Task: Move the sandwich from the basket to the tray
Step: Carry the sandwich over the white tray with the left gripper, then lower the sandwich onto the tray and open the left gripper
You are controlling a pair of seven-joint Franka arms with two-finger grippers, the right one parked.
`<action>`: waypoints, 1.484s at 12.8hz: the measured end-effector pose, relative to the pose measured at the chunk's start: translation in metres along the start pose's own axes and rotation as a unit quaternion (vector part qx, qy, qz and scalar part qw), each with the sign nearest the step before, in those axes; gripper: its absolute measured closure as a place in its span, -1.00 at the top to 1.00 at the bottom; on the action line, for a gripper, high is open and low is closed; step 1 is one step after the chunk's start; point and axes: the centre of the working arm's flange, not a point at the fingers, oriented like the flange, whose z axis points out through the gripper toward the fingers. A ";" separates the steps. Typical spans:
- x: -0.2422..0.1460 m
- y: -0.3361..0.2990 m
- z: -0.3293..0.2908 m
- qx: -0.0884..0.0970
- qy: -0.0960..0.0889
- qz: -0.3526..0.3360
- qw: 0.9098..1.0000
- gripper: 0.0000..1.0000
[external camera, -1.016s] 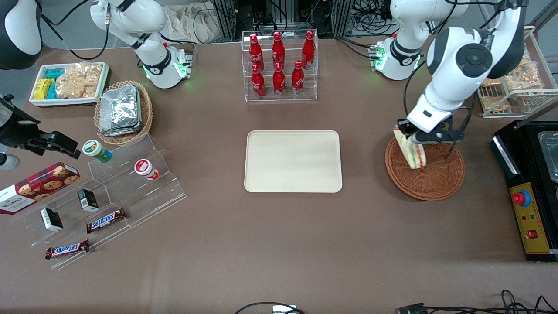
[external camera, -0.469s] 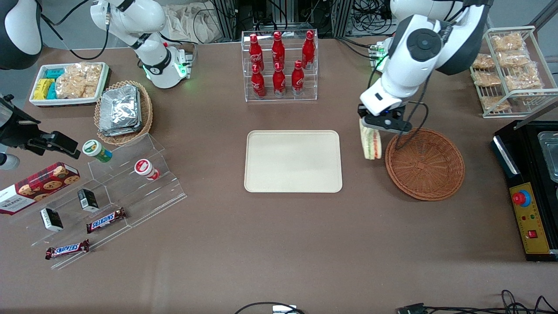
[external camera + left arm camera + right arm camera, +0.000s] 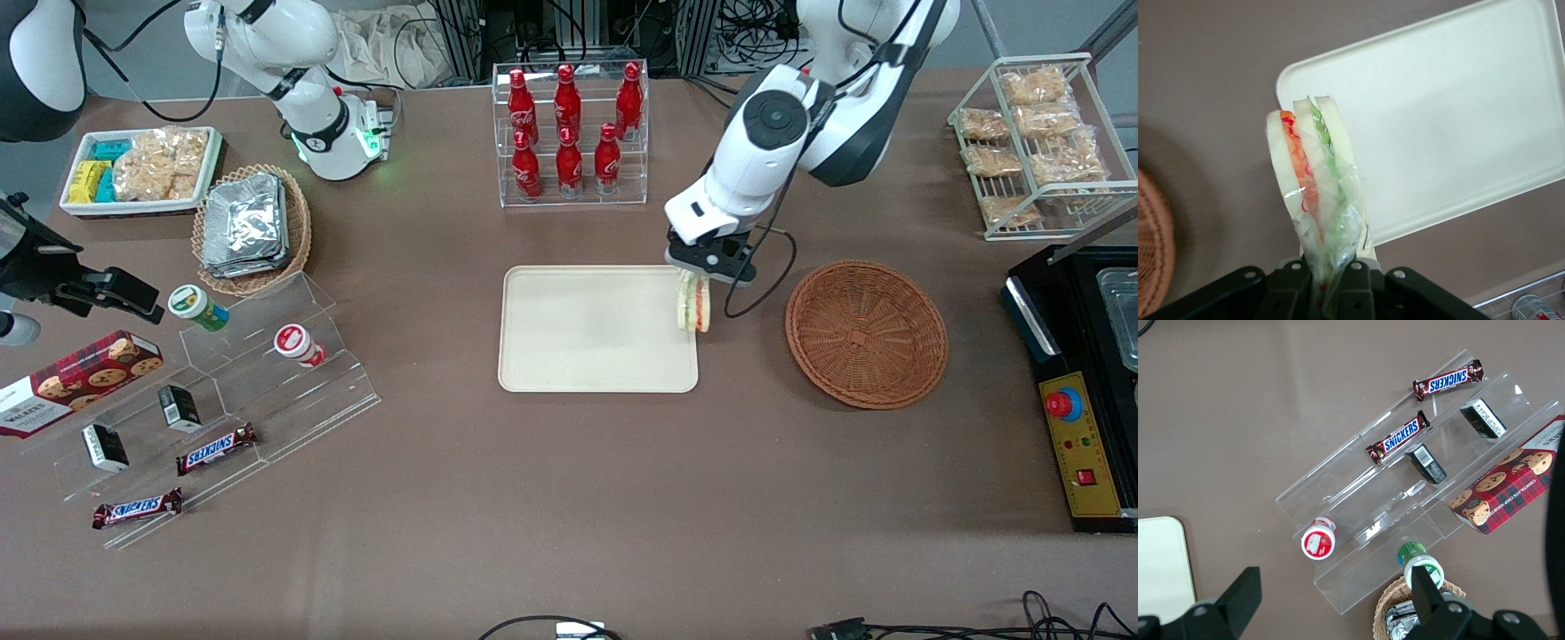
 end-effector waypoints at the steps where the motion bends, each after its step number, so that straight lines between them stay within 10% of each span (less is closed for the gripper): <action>1: 0.000 0.006 0.011 -0.002 -0.004 0.003 1.000 -0.69; 19: 0.007 0.037 0.140 0.009 -0.048 -0.005 0.999 -0.65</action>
